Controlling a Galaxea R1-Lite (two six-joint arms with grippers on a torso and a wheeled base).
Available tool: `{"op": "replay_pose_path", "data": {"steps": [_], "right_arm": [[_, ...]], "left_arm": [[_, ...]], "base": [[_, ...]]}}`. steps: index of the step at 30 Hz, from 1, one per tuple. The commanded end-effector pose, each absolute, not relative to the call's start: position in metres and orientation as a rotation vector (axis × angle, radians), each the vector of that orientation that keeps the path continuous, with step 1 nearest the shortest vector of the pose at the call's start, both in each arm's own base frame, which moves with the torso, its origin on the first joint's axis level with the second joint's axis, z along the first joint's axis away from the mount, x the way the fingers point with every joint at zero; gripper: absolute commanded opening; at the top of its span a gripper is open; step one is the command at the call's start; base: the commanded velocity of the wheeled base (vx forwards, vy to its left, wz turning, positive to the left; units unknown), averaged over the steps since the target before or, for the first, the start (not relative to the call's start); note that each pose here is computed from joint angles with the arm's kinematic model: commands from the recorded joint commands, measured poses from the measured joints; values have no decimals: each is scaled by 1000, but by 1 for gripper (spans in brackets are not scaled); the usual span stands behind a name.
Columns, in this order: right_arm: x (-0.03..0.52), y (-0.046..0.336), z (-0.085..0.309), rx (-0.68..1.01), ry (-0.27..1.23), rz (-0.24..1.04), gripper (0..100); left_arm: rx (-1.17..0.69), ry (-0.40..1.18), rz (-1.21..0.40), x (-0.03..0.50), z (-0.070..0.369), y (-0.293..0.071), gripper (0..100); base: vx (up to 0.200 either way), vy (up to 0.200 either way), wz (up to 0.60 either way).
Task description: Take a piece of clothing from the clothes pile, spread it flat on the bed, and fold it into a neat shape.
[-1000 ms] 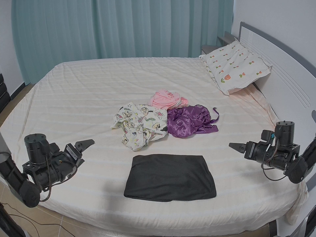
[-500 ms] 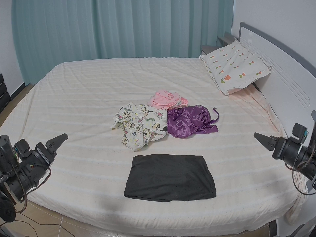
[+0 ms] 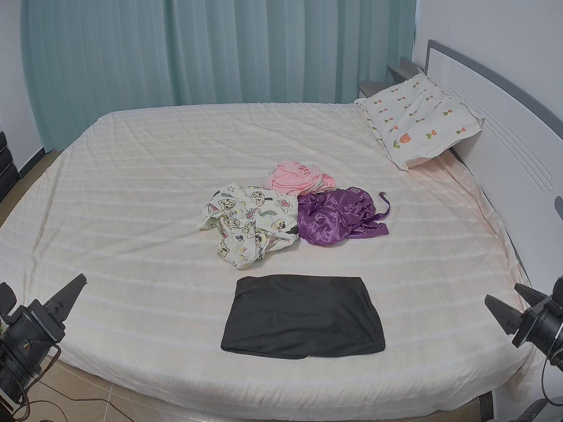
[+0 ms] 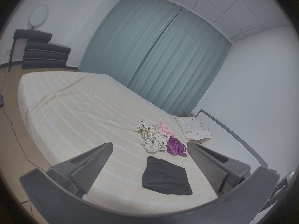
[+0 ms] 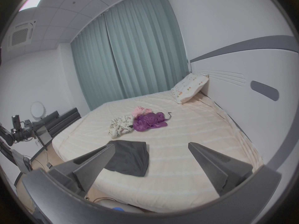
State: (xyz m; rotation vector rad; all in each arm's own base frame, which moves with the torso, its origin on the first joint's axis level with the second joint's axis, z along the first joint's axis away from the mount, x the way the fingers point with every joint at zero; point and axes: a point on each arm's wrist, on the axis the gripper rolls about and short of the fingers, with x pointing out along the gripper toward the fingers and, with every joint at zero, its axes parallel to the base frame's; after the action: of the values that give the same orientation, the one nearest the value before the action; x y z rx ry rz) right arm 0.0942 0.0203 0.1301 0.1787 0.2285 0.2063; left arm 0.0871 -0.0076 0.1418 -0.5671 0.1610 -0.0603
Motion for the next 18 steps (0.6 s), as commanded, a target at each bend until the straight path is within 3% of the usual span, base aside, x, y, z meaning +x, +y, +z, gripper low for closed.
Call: {"op": "replay_pose_path", "data": {"steps": [1,12,18], "right_arm": [[54,10,123,138,167,139,100],[7,-1,97,78,143,30,100],[-13,-3,85,37,108,-53,100]], "left_arm": [[-531,86,-26,54,131,-4,100],[-352,51,-3,3,103,1,100],[-238,-11,89,-18,84,4,100]], "base": [[0,0,0],[0,0,0],[0,0,0]]}}
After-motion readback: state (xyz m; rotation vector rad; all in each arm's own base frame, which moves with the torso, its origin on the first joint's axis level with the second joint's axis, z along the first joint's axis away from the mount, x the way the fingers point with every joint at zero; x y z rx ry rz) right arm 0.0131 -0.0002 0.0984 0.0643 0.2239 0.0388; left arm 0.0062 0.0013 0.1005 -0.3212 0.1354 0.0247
